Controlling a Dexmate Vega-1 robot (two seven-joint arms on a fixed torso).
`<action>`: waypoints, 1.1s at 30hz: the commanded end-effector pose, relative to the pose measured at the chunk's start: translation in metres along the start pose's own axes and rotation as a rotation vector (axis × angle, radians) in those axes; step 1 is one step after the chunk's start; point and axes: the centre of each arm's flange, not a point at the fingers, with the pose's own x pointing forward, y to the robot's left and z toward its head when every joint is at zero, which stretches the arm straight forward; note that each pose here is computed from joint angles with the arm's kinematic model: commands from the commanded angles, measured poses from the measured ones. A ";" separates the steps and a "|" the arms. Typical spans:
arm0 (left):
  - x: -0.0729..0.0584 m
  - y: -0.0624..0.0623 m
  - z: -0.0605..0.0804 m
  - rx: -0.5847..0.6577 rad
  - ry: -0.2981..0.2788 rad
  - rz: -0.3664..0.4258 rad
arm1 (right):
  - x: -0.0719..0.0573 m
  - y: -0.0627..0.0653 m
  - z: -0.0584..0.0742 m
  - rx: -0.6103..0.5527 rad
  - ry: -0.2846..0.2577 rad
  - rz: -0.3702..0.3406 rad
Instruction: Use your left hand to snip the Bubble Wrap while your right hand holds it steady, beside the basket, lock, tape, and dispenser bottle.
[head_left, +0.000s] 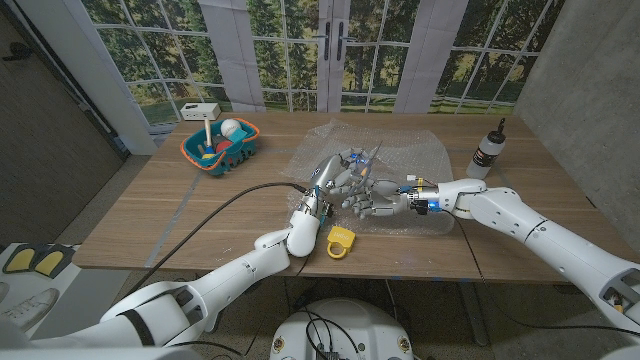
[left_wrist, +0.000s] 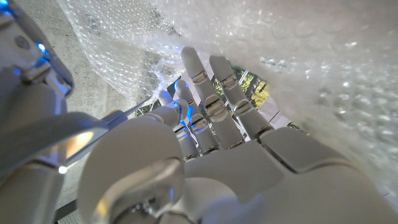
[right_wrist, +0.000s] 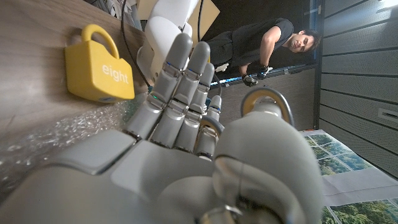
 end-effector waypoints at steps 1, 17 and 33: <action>0.000 -0.001 -0.001 -0.013 0.003 0.002 | 0.000 0.002 0.004 -0.009 -0.003 -0.010; -0.001 -0.002 -0.005 -0.025 0.013 0.007 | 0.010 0.002 -0.001 0.009 0.066 -0.017; 0.000 -0.004 -0.006 -0.033 0.015 0.010 | 0.004 0.001 0.000 0.015 0.091 -0.085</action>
